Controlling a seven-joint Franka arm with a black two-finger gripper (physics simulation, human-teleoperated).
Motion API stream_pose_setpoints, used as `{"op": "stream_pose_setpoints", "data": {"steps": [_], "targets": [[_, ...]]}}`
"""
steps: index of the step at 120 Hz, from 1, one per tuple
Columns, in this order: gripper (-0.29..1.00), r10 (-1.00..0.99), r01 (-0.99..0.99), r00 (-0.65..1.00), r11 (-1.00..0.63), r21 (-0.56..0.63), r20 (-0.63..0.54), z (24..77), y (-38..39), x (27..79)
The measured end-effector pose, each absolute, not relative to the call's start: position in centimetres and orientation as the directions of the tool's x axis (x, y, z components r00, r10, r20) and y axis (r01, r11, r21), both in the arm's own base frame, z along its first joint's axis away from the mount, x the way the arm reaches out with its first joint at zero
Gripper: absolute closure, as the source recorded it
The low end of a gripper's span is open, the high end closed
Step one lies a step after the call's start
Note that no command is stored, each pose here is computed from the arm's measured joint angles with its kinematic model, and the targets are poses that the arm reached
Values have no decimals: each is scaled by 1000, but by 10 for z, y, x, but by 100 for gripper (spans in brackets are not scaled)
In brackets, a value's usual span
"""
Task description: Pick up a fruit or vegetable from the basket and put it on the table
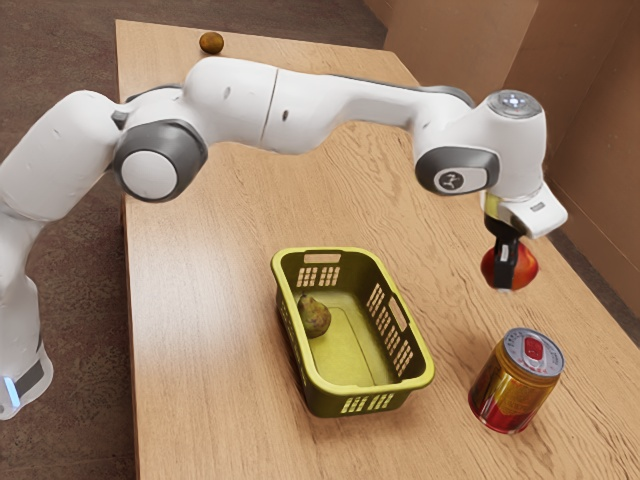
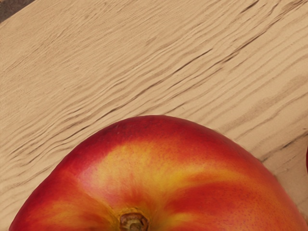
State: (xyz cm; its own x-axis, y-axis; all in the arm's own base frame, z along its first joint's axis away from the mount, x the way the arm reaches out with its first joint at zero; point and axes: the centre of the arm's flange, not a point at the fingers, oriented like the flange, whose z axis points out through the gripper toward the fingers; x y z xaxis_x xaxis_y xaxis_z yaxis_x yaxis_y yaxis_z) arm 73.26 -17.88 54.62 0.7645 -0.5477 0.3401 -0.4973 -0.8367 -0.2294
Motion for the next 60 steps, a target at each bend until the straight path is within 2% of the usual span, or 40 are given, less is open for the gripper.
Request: {"op": "stream_pose_setpoints", "data": {"steps": [18,30,60], "targets": [[27,-549,-496,765,-836,-235,338,540,-173,737],[9,-549,-496,764,-836,-234,340,540,-171,737],[2,-546,-496,767,-838,-229,338,539,-162,739]]}}
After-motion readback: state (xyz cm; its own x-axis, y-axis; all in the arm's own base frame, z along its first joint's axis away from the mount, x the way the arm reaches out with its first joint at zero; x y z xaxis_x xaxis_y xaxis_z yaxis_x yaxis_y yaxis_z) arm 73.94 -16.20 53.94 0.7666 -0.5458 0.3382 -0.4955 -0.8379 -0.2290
